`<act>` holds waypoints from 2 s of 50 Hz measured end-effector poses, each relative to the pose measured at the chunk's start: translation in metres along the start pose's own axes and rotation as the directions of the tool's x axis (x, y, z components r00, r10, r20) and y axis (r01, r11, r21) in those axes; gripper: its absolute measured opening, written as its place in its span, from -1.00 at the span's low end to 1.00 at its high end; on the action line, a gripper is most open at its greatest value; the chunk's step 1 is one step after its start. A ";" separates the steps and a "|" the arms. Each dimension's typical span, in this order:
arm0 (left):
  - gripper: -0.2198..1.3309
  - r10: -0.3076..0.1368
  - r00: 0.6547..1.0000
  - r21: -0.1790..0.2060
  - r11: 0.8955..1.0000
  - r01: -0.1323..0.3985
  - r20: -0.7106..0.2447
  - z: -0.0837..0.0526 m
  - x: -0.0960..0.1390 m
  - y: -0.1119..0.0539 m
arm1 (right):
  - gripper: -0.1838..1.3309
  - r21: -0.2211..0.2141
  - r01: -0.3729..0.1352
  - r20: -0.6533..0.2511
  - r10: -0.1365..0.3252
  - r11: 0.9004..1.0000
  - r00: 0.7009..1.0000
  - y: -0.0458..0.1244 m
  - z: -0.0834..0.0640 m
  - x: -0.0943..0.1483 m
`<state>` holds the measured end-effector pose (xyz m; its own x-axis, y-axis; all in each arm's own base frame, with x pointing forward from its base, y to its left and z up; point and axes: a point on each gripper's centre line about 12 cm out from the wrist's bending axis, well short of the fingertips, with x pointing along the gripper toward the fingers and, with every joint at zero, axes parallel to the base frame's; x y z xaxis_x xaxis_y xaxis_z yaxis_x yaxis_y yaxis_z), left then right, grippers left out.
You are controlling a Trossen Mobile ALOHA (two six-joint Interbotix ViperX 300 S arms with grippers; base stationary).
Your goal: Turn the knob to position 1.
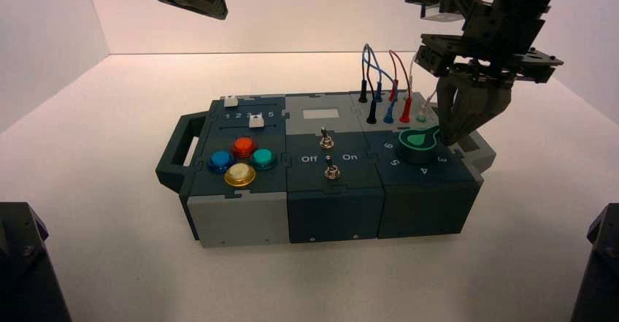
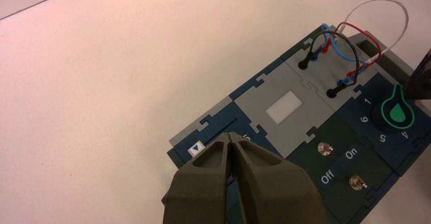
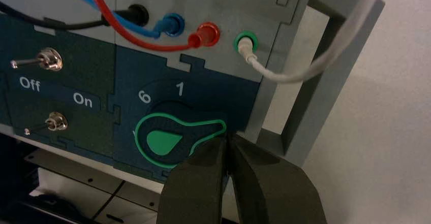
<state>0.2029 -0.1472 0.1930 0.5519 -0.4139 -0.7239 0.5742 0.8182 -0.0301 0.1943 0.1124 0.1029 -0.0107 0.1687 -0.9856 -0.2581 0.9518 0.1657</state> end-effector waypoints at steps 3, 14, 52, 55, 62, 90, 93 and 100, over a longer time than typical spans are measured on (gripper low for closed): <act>-0.93 0.000 1.000 0.000 1.000 0.000 0.000 0.000 0.000 0.000 | -0.95 -0.003 0.001 0.003 -0.001 1.000 1.000 0.000 0.001 0.000; -0.93 0.000 1.000 0.000 1.000 0.000 0.000 0.000 0.000 0.000 | -0.94 -0.005 -0.002 0.019 0.002 1.000 1.000 0.001 0.007 -0.003; -0.93 0.000 1.000 0.000 1.000 0.000 0.000 0.000 0.000 0.000 | -0.95 -0.037 -0.001 0.021 0.002 0.999 1.000 0.011 0.021 0.003; -0.93 0.000 1.000 0.001 1.000 0.000 0.000 0.000 0.000 0.000 | -0.95 -0.038 -0.002 0.024 0.003 0.999 1.000 0.011 0.023 0.003; -0.93 0.000 1.000 0.001 1.000 0.000 0.000 0.000 0.000 0.000 | -0.95 -0.039 -0.002 0.025 0.003 0.999 1.000 0.012 0.024 0.003; -0.93 0.000 1.000 0.001 1.000 0.000 0.000 0.000 0.000 0.000 | -0.95 -0.042 -0.005 0.033 0.006 0.999 0.999 0.014 0.029 0.001; -0.93 0.000 1.000 0.001 1.000 0.000 0.000 0.000 0.000 0.000 | -0.95 -0.042 -0.005 0.033 0.006 0.999 0.999 0.015 0.030 0.002; -0.93 0.000 1.000 0.001 1.000 0.000 0.000 0.000 0.000 0.000 | -0.95 -0.046 -0.005 0.031 0.007 0.999 1.000 0.016 0.030 0.002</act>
<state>0.2030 -0.1471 0.1930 0.5522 -0.4135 -0.7239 0.5748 0.8178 -0.0287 0.2194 0.1357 0.1045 0.0174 0.1827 -0.9830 -0.3026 0.9380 0.1690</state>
